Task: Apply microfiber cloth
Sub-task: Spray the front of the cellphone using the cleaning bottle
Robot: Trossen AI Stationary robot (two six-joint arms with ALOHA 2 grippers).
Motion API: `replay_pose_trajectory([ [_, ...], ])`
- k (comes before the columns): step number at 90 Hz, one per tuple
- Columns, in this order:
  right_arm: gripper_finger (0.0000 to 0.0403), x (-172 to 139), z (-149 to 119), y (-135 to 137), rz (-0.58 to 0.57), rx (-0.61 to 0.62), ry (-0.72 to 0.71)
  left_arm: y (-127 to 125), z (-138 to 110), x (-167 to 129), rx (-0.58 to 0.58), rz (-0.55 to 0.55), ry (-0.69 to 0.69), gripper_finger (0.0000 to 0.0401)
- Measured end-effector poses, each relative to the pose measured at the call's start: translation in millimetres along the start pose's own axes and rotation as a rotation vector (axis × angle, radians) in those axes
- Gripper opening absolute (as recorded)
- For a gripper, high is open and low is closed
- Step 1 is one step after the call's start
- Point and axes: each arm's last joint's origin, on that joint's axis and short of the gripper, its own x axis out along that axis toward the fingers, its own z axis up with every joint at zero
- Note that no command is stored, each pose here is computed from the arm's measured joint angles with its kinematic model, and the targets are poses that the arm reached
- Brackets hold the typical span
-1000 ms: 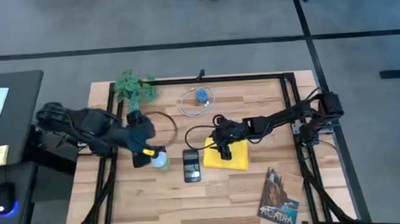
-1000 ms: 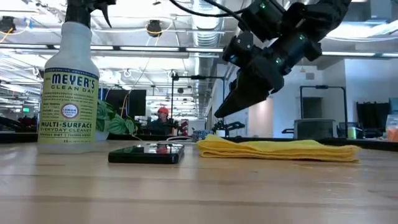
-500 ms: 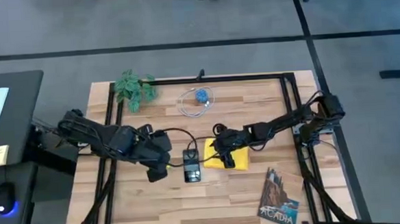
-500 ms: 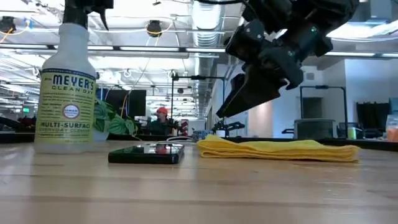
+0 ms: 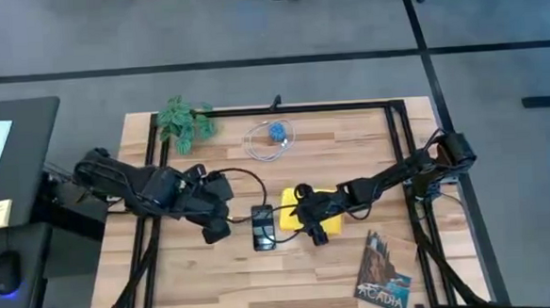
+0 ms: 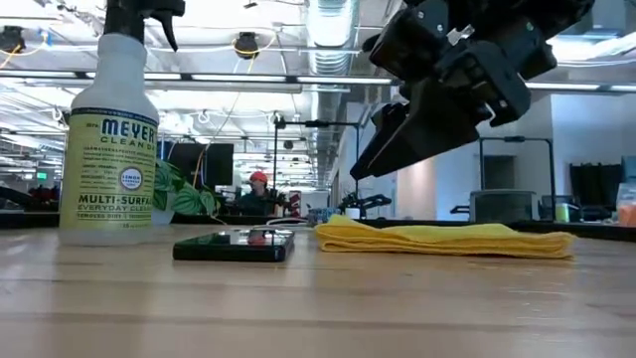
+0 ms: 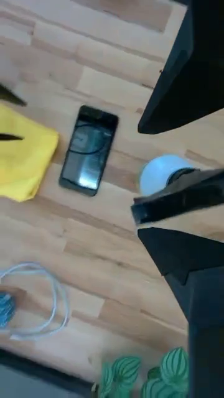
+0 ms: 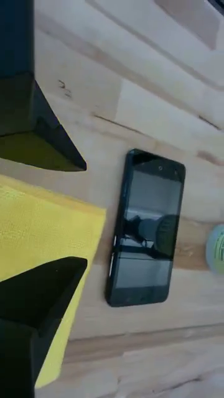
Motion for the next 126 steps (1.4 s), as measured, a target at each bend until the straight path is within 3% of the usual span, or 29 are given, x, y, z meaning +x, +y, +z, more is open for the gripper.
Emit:
replay_pose_trajectory([
  [20, 0.0228, 0.0, 1.0, 0.1, -0.003, 0.029, -0.01, 7.4, -7.3, 4.3, -0.187, -0.019, 0.055, 0.0242],
  [39, 0.0228, -0.4, 1.6, 6.8, 0.012, 0.023, -0.017, 8.4, -29.8, 36.6, -0.229, 0.027, 0.243, 0.0242],
  [56, 0.0228, -1.0, 1.7, 16.2, 0.032, 0.006, -0.019, 3.3, -31.6, 45.9, -0.254, 0.003, 0.251, 0.0239],
  [73, 0.0228, -1.3, 3.1, 19.6, 0.04, 0.002, -0.035, 2.2, -31.6, 45.7, -0.271, -0.018, 0.267, 0.018],
  [86, 0.0228, -1.4, 4.8, 19.9, 0.041, 0.012, -0.052, -3.6, -30.6, 44.4, -0.291, -0.091, 0.28, 0.009],
  [111, 0.0228, -1.6, 6.0, 21.2, 0.044, 0.01, -0.066, -31.2, -25.5, 13.2, -0.388, -0.35, 0.208, 0.0079],
  [126, 0.0228, -1.7, 6.2, 21.2, 0.044, 0.01, -0.067, -65.8, -31.6, 11.7, -0.405, -0.431, 0.141, 0.0078],
])
